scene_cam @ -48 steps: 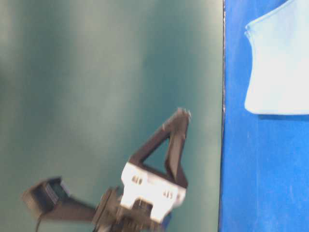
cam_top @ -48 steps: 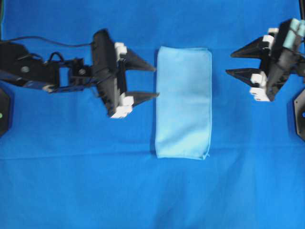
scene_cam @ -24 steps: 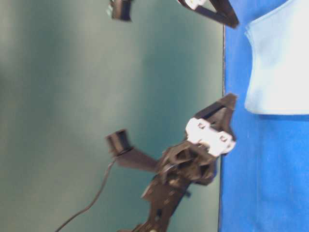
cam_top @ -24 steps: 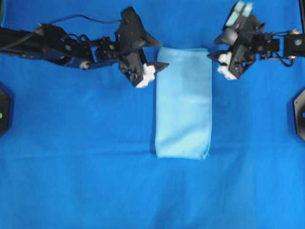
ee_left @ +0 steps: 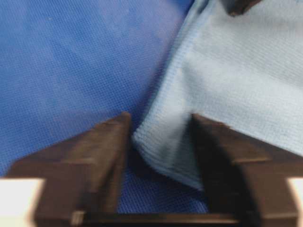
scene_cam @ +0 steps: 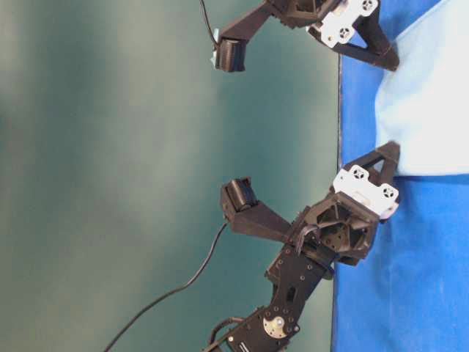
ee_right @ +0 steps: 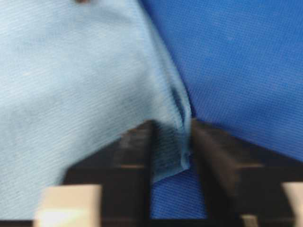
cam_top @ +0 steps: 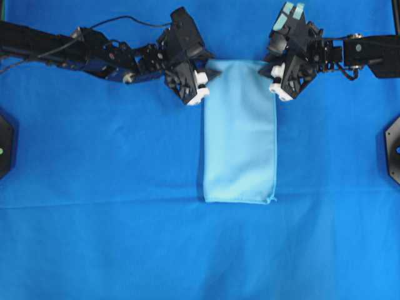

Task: Fold the light blue towel.
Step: 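Move both grippers to the strip's far corners and pinch them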

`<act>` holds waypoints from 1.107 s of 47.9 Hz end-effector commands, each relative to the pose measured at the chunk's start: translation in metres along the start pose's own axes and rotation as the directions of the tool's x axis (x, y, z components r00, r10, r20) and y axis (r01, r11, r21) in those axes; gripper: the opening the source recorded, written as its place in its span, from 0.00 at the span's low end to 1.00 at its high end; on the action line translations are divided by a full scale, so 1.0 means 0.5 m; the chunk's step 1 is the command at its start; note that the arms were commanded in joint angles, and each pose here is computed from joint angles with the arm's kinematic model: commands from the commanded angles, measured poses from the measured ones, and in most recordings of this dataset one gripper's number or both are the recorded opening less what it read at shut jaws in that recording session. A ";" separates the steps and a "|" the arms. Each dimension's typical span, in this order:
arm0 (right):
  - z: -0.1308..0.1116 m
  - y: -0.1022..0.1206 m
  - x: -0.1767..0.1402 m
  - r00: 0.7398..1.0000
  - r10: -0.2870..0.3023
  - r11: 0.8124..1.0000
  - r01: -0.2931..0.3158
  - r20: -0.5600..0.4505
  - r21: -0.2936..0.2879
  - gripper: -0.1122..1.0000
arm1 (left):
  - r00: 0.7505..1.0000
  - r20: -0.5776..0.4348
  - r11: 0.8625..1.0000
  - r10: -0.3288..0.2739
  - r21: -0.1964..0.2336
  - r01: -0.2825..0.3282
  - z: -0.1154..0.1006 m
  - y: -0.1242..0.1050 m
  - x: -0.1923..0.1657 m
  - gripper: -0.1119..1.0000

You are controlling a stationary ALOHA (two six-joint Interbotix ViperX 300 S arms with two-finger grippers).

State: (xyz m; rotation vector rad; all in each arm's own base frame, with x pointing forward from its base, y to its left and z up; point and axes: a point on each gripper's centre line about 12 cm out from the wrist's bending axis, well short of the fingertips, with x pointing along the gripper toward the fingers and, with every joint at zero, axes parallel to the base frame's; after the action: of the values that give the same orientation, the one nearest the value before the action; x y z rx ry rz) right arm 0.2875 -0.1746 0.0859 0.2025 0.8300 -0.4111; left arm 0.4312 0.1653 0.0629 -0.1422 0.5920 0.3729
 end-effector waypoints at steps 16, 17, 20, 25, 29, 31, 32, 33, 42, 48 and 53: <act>-0.006 0.006 -0.011 1.000 0.005 1.000 -0.005 0.002 -0.005 0.15 | 1.000 0.005 1.000 0.003 0.002 -0.003 0.011 0.004 -0.006 0.13; -0.006 0.006 -0.011 1.000 0.005 1.000 -0.005 0.002 -0.005 0.15 | 1.000 0.006 1.000 0.004 0.001 -0.004 0.012 0.005 -0.006 0.13; 0.000 0.005 -0.012 1.000 0.003 1.000 -0.003 0.009 -0.006 0.15 | 1.000 0.006 1.000 0.003 0.002 -0.003 0.012 0.004 -0.007 0.13; 0.011 0.004 -0.017 1.000 -0.003 1.000 0.003 0.023 -0.009 0.15 | 1.000 0.015 1.000 0.002 0.003 -0.002 0.020 0.003 -0.012 0.13; 0.024 0.000 -0.027 0.999 -0.019 1.000 0.019 0.035 -0.011 0.15 | 0.999 0.037 1.000 0.004 0.006 -0.005 0.038 0.006 -0.021 0.13; 0.028 -0.002 -0.032 0.999 -0.030 0.999 0.030 0.037 -0.012 0.15 | 0.999 0.049 1.000 0.007 0.013 -0.007 0.048 0.008 -0.027 0.13; 0.032 -0.004 -0.035 0.999 -0.036 0.999 0.037 0.039 -0.012 0.15 | 0.999 0.054 1.000 0.008 0.018 -0.009 0.051 0.010 -0.029 0.13; 0.036 -0.006 -0.040 0.998 -0.045 0.999 0.046 0.041 -0.012 0.15 | 0.998 0.059 1.000 0.009 0.027 -0.010 0.055 0.011 -0.031 0.13; 0.056 -0.021 -0.056 0.995 -0.087 0.996 0.088 0.050 -0.032 0.15 | 0.996 0.085 0.998 0.031 0.059 -0.036 0.077 0.035 -0.036 0.13; 0.066 -0.023 -0.057 0.994 -0.092 0.995 0.094 0.060 -0.043 0.15 | 0.994 0.097 0.997 0.043 0.065 -0.049 0.087 0.048 -0.038 0.13; 0.075 -0.025 -0.059 0.993 -0.097 0.994 0.100 0.069 -0.043 0.15 | 0.993 0.112 0.996 0.045 0.072 -0.053 0.100 0.050 -0.044 0.13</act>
State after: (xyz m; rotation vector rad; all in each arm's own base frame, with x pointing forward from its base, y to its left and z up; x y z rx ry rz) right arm 0.2858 -0.1852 0.1179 0.1222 0.8245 -0.4756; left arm 0.4267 0.1863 0.0868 -0.0502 0.5701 0.3880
